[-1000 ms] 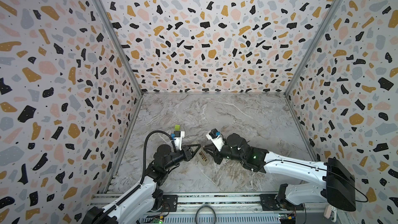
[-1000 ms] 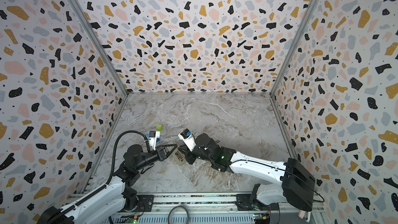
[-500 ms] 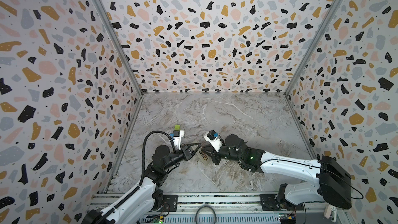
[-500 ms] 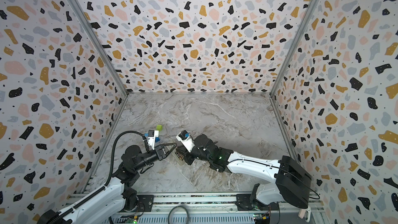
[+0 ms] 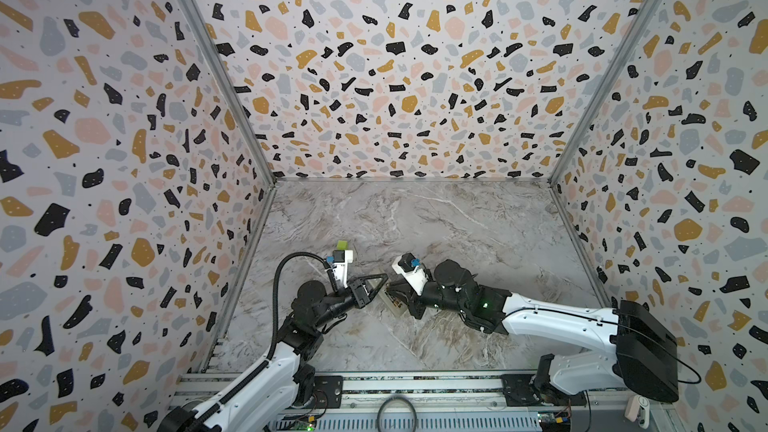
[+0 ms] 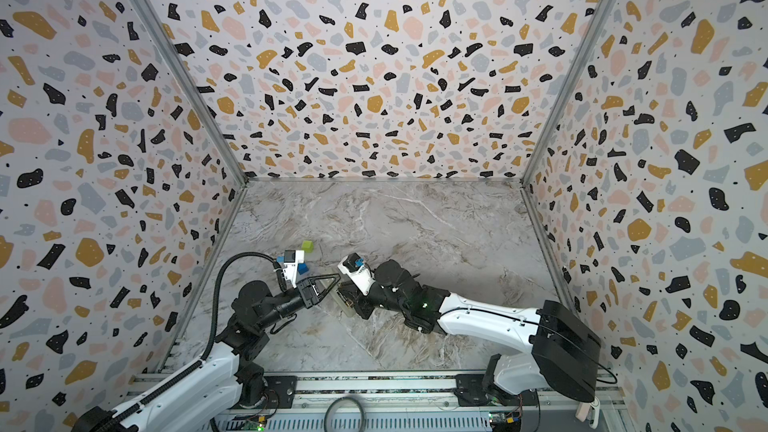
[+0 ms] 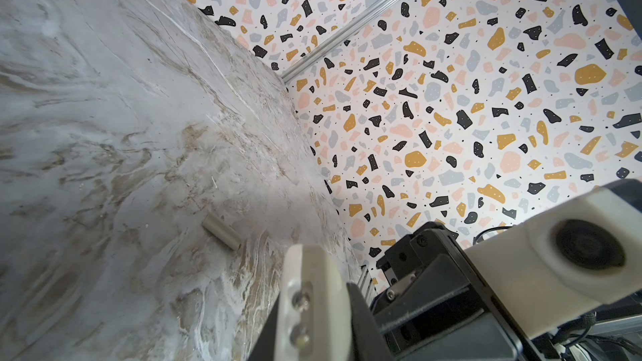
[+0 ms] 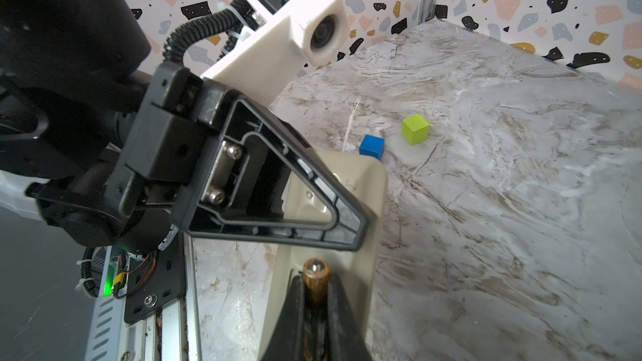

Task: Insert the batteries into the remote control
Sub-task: 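Carry the upright battery over the remote's compartment with the right gripper, then lower the battery into the compartment beside the first battery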

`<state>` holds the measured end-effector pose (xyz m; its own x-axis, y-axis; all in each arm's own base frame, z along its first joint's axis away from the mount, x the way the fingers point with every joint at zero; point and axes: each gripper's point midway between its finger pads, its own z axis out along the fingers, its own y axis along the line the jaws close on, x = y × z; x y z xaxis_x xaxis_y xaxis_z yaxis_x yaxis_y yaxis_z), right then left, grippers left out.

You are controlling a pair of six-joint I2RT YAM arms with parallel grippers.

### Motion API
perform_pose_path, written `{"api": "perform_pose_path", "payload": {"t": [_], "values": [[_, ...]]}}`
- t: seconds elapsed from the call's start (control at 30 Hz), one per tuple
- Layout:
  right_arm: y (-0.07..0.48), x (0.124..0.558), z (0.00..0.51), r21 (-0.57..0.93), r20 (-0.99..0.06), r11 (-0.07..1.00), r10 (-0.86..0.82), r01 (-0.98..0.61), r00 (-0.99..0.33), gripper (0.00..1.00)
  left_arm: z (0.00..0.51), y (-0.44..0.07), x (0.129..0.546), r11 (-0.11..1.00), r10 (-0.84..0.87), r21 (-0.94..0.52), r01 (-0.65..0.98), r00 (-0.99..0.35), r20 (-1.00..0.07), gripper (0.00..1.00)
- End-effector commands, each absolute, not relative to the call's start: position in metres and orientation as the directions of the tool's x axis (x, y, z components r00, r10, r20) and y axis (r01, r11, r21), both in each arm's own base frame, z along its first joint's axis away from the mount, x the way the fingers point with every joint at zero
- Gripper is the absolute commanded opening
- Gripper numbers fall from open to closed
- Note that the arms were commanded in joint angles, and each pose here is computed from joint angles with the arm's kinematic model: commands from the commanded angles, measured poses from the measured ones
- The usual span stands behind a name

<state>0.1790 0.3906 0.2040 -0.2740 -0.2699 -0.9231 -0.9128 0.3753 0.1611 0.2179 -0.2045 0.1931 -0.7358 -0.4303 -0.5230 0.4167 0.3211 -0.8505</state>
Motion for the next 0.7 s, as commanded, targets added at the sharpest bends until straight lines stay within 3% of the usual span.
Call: {"api": "perform_pose_path", "payload": {"t": [0.0, 0.43, 0.67], "values": [[0.3888, 0.1789, 0.1998, 0.138, -0.924, 0.379, -0.283, -0.915, -0.256, 0.0, 0.2352, -0.208, 0.2158, 0.252, -0.452, -0.816, 0.521, -0.682, -0.575, 0.0], [0.3862, 0.1782, 0.1965, 0.126, -0.922, 0.38, -0.297, -0.916, -0.25, 0.0, 0.2412, -0.2076, 0.2154, 0.24, -0.461, -0.813, 0.531, -0.674, -0.577, 0.0], [0.3846, 0.1807, 0.1934, 0.117, -0.92, 0.394, -0.302, -0.911, -0.249, 0.09, 0.2409, -0.2071, 0.2152, 0.239, -0.464, -0.813, 0.531, -0.673, -0.576, 0.0]]}}
